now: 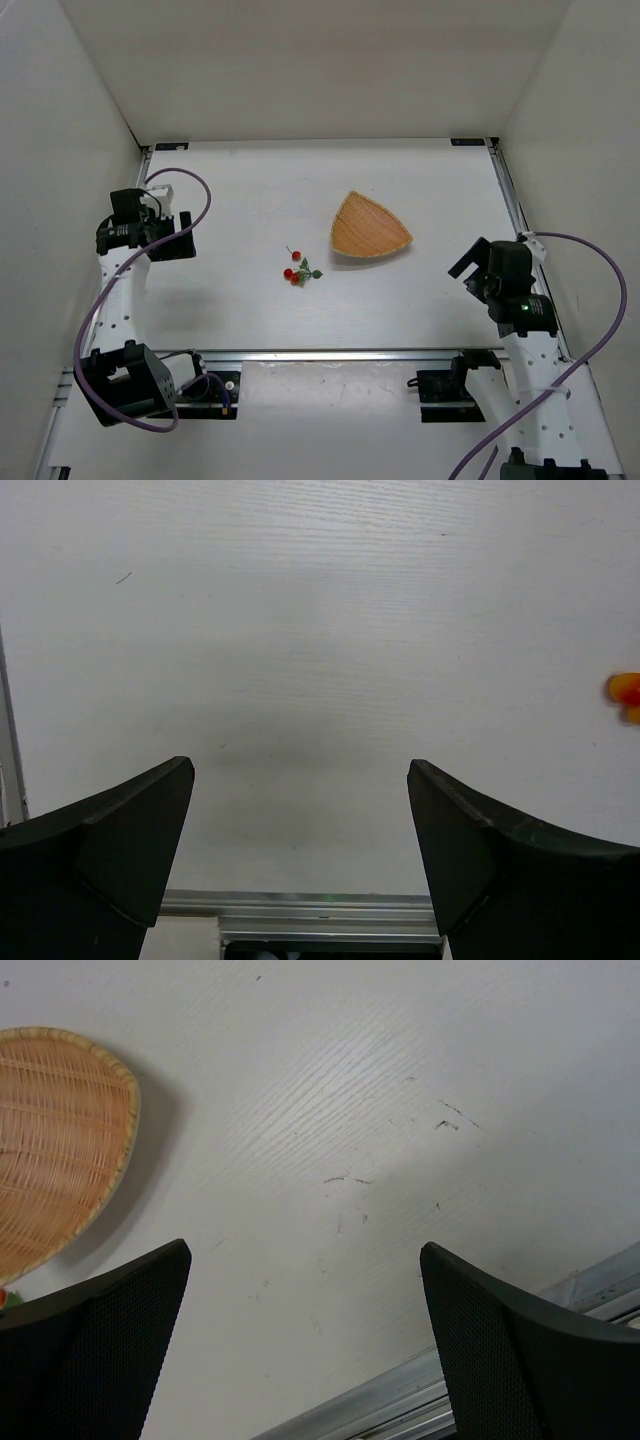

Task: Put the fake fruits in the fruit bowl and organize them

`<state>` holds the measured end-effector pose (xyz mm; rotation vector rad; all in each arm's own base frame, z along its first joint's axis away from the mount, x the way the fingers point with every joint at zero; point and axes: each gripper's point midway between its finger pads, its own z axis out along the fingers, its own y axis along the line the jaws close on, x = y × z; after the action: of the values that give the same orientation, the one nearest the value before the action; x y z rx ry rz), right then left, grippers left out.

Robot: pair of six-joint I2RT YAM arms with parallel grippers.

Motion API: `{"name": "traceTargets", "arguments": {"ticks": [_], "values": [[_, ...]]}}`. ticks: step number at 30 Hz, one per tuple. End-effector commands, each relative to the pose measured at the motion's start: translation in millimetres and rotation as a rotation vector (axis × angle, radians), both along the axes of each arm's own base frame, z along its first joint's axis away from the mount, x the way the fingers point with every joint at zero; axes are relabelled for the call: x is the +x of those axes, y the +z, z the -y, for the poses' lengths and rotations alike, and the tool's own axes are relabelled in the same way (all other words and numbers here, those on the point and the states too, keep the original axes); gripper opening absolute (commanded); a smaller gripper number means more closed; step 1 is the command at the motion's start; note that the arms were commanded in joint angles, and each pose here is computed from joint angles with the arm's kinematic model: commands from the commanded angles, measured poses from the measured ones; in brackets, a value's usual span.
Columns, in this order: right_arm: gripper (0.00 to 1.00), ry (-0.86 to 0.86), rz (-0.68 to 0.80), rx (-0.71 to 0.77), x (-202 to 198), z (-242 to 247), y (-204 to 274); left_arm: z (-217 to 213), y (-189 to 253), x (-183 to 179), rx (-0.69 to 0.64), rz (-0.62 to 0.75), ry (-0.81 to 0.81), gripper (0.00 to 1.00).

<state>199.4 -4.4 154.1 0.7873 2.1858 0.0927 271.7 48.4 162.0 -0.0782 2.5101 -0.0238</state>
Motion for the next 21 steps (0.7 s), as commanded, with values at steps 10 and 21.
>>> {"name": "traceTargets", "arguments": {"ticks": [10, 21], "values": [[1.00, 0.532, 0.094, -0.214, 63.8, -111.9, 64.5, 18.6, 23.7, 7.3, -0.040, 0.075, -0.078, 1.00], [1.00, 1.277, -0.060, -0.376, 67.9, -367.6, -2.0, 4.5, 10.3, -3.9, 0.041, 0.032, -0.031, 1.00]]}}
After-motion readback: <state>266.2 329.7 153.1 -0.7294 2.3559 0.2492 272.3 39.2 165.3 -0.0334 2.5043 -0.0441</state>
